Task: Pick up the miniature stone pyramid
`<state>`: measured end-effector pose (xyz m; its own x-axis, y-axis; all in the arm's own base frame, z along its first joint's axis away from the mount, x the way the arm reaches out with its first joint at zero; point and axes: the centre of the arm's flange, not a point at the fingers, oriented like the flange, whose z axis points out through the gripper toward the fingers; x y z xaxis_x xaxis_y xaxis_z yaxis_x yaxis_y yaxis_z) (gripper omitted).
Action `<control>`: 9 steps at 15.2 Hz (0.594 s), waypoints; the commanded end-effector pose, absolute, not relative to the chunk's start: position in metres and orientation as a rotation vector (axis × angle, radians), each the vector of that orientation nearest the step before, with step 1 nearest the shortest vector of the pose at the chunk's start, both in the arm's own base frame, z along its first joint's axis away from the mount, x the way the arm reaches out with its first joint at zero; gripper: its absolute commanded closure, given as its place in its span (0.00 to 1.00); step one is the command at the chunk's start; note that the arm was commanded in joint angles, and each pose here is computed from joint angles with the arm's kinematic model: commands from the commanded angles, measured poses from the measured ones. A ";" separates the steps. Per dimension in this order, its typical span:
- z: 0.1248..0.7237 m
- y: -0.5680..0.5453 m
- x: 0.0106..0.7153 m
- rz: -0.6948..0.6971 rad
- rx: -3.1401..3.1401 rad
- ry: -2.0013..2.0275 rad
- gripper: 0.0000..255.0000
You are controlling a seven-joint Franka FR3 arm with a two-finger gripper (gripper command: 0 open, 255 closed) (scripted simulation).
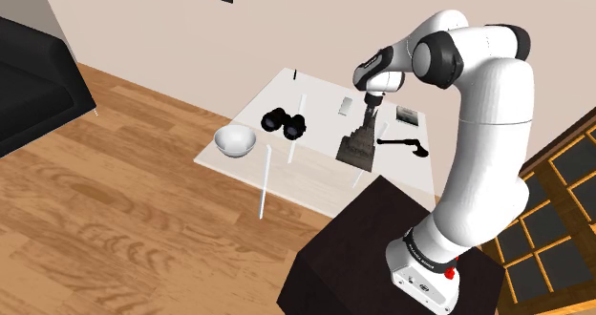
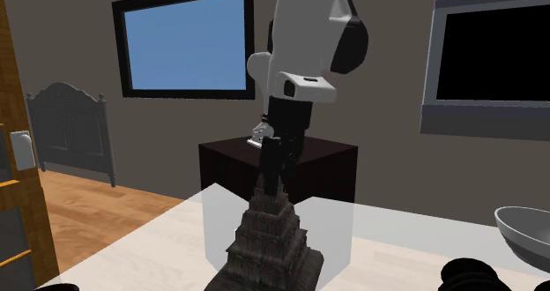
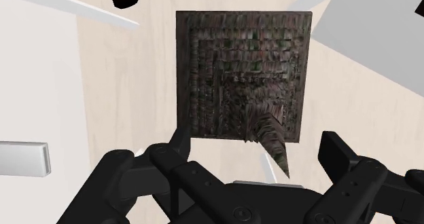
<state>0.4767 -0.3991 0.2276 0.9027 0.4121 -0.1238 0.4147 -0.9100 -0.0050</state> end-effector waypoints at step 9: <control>0.197 -0.399 0.477 -0.191 3.043 0.662 1.00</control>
